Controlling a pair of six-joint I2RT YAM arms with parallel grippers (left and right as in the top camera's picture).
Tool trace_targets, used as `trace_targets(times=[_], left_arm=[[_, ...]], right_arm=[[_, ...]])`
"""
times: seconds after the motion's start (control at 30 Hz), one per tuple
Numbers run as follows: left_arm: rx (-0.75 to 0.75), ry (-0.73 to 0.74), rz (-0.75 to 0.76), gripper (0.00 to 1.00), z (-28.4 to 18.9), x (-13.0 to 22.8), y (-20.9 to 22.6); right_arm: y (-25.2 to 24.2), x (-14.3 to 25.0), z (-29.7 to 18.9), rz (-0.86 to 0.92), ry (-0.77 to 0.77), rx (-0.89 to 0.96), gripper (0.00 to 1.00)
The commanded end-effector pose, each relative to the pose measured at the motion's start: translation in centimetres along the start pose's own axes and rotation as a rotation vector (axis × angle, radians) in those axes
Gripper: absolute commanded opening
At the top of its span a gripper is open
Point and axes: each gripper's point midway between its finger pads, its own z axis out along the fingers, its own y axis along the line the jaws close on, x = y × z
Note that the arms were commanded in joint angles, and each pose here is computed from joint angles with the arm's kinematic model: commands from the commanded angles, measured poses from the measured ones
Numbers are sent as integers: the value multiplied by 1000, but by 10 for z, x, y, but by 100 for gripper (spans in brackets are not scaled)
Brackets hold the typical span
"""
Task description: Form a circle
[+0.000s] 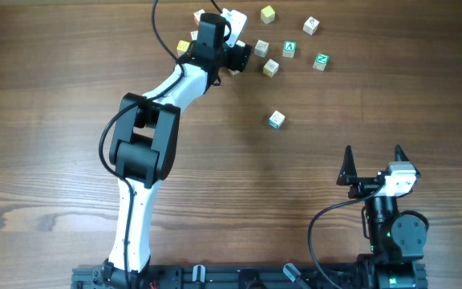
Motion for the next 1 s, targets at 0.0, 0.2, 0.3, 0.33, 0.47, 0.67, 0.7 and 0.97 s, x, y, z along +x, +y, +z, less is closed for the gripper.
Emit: trace_targets(times=[0.0, 0.2, 0.3, 0.33, 0.47, 0.67, 0.7, 0.97], left_arm=[[18, 15, 35, 85, 12, 12, -3], [22, 25, 34, 81, 22, 18, -4], [27, 22, 39, 75, 23, 16, -8], [27, 18, 40, 72, 23, 13, -8], [26, 16, 40, 66, 21, 4, -7], [28, 27, 39, 52, 16, 1, -8], [28, 27, 39, 43, 15, 0, -8], [29, 35, 38, 37, 14, 1, -8]], right_arm=[[4, -2, -1, -17, -12, -19, 100], [4, -2, -1, -17, -12, -19, 100], [4, -3, -1, -17, -13, -19, 100], [4, -2, -1, -17, -12, -19, 100], [4, -3, -1, -17, -12, -19, 100], [4, -3, -1, -17, -12, -19, 100], [4, -3, -1, -17, -13, -19, 100], [4, -2, -1, -17, -12, -19, 100]])
